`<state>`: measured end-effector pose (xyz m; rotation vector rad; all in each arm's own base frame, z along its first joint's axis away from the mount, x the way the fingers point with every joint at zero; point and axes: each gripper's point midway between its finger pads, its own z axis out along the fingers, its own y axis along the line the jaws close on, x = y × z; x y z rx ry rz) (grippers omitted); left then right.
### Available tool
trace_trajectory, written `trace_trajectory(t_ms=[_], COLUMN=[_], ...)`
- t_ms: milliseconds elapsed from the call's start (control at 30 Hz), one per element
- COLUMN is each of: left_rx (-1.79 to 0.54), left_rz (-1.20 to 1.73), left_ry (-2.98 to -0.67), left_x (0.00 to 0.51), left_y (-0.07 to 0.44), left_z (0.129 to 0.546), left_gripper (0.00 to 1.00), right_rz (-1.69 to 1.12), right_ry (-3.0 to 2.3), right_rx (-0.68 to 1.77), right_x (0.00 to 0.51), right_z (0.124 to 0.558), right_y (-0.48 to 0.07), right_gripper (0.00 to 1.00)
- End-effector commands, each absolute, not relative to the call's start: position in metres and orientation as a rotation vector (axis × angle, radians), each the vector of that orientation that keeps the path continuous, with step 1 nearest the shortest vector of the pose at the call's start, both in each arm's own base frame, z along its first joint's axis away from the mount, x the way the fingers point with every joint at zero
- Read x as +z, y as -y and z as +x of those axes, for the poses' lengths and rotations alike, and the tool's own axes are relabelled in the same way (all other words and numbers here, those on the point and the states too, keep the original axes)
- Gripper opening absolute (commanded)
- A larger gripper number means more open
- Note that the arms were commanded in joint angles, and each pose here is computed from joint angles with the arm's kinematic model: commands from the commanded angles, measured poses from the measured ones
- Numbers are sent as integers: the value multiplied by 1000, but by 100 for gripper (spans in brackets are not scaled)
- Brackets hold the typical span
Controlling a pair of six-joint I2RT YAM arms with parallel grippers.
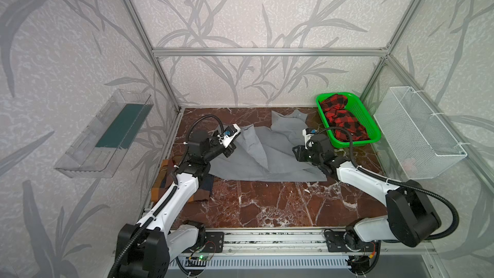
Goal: Fold and stack the long sleeve shirts
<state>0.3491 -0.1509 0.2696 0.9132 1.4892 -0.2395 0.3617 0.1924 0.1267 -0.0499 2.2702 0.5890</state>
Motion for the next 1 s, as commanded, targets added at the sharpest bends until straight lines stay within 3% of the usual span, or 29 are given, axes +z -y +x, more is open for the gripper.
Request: trace_trajectory(t_ms=[0,567,967], left_rx=[-185,-120,-127], left_rz=[889,778,761], left_ry=[-1467,-1505,-1553], left_x=[273,248,230], left_y=[143,126,124], left_z=[355,382,389], left_gripper=[0,0,0], right_rz=[-62,-190,-192], right_ry=[-2297,-2337,-2377], right_rx=[591,669,677], right_x=[114,73,49], right_z=[358,340,337], right_y=[-194,-248,-257], right_gripper=[33,32,32])
